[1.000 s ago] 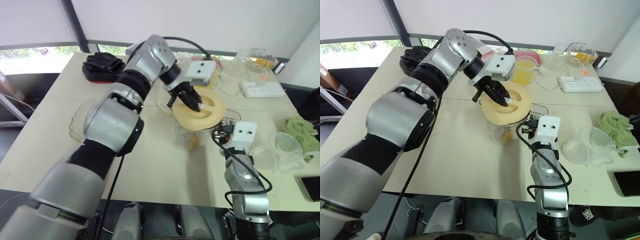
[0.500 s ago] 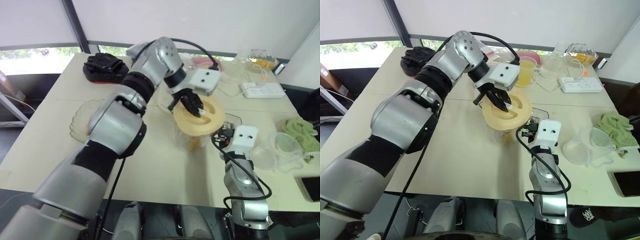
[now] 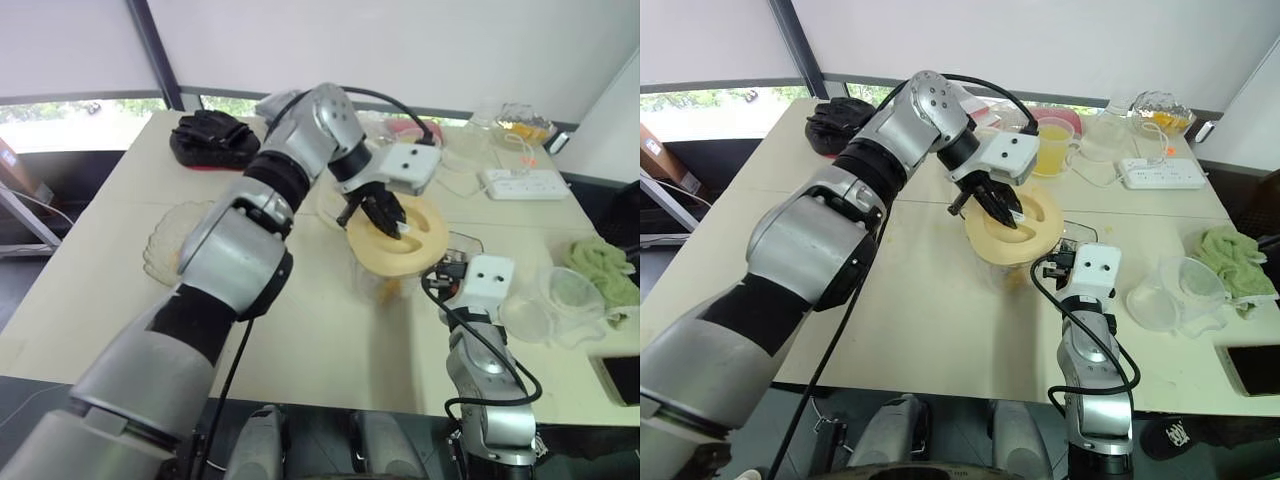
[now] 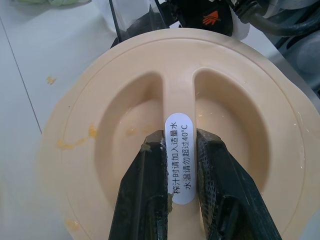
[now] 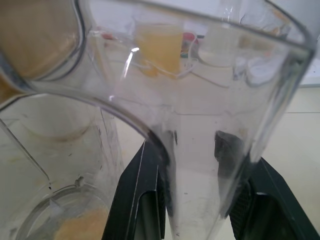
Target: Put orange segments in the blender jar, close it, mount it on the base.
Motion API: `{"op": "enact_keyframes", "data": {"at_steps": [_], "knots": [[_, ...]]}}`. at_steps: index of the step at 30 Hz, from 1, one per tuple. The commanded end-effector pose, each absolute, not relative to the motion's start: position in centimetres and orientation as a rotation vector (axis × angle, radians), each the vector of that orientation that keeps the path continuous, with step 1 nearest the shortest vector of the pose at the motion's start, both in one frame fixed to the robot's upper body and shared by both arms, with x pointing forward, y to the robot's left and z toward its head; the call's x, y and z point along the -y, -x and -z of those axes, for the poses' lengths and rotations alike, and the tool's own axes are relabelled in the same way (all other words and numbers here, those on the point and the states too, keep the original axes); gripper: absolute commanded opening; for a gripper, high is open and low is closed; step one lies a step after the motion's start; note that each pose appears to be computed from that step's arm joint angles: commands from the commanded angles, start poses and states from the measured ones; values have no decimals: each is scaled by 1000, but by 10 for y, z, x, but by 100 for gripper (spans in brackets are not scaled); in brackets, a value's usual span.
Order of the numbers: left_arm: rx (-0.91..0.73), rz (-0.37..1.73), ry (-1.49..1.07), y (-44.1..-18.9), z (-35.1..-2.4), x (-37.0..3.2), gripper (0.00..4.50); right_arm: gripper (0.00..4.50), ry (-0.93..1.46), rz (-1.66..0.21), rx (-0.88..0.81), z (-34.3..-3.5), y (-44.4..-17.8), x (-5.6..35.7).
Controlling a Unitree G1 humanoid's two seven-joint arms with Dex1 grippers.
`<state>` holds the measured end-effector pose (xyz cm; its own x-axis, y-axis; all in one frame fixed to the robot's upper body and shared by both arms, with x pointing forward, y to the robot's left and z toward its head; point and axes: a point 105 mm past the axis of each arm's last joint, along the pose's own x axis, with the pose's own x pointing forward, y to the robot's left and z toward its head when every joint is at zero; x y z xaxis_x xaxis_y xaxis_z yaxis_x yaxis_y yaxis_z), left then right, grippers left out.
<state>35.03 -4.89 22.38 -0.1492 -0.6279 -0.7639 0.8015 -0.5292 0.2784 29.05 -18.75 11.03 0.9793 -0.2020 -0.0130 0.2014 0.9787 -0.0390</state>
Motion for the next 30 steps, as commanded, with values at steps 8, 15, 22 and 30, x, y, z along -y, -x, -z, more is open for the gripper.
{"op": "enact_keyframes", "data": {"at_steps": [8,15,22,30], "knots": [[-538,1763,-1017,-360,-184,20,23,105,41,227,64,-133,-288,195],[-578,1731,-858,-361,-187,20,23,105,44,218,66,-132,-291,194],[-637,1654,-743,-365,-189,20,23,105,47,198,68,-132,-296,192],[-591,1544,-713,-375,-200,26,23,105,52,181,69,-133,-299,191]]}}
